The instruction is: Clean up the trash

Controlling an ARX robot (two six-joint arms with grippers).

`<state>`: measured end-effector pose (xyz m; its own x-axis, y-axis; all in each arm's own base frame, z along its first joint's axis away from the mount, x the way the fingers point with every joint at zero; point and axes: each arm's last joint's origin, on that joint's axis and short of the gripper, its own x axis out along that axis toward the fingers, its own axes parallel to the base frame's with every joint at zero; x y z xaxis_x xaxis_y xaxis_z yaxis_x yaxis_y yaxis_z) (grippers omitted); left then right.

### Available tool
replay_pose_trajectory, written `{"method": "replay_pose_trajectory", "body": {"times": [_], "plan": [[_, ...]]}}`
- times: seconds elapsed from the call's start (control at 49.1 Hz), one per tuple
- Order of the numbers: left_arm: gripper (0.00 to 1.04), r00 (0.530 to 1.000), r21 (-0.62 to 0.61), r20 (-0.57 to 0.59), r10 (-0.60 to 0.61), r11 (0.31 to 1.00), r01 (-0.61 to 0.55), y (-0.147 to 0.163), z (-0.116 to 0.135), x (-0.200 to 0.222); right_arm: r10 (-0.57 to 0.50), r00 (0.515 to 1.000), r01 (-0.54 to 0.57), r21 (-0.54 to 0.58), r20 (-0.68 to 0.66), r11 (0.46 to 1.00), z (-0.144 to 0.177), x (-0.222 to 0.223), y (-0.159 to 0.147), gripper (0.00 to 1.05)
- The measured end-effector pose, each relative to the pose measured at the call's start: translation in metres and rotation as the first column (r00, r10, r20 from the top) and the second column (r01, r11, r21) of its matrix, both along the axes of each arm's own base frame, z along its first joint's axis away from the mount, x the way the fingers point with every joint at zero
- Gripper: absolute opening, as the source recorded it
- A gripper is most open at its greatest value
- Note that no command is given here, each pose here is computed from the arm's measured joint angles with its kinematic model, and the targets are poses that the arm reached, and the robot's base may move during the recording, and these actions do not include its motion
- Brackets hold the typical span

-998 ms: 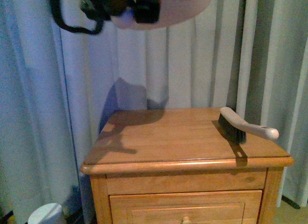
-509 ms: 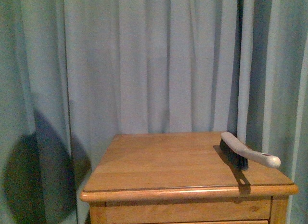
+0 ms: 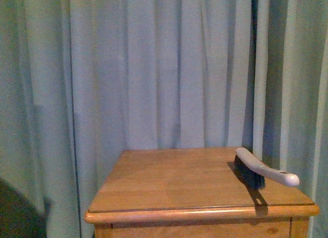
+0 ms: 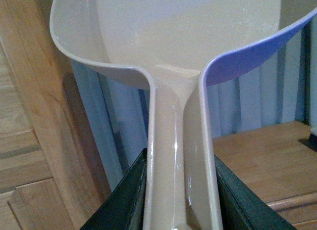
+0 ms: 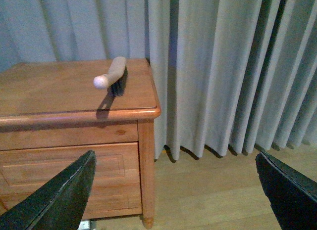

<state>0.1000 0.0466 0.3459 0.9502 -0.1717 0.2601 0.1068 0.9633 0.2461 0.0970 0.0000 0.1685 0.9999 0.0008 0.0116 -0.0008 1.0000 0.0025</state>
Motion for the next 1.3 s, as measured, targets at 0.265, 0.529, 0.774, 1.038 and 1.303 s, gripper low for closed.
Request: {"method": "replay_pose_trajectory", "body": {"times": [0.265,0.529,0.774,1.038,1.303], "plan": [[0.29,1.0,-0.003,0.001,0.002,1.0,-0.002,0.0,0.0,0.0,-0.071,0.964,0.062,-0.042,-0.255,0.997,0.024,0.019,0.011,0.97],[0.29,1.0,-0.003,0.001,0.002,1.0,-0.002,0.0,0.0,0.0,0.057,0.908,-0.054,0.02,-0.415,0.998,0.125,0.097,0.028,0.97],[0.29,1.0,-0.003,0.001,0.002,1.0,-0.002,0.0,0.0,0.0,0.071,0.824,-0.044,0.063,-0.562,0.997,0.166,0.19,0.047,0.97],[0.29,1.0,-0.003,0.001,0.001,1.0,-0.001,0.0,0.0,0.0,0.067,0.74,-0.001,0.098,-0.669,0.995,0.147,0.262,0.063,0.97],[0.29,1.0,-0.003,0.001,0.001,1.0,-0.001,0.0,0.0,0.0,0.06,0.691,0.042,0.123,-0.72,0.992,0.115,0.306,0.073,0.97]]}}
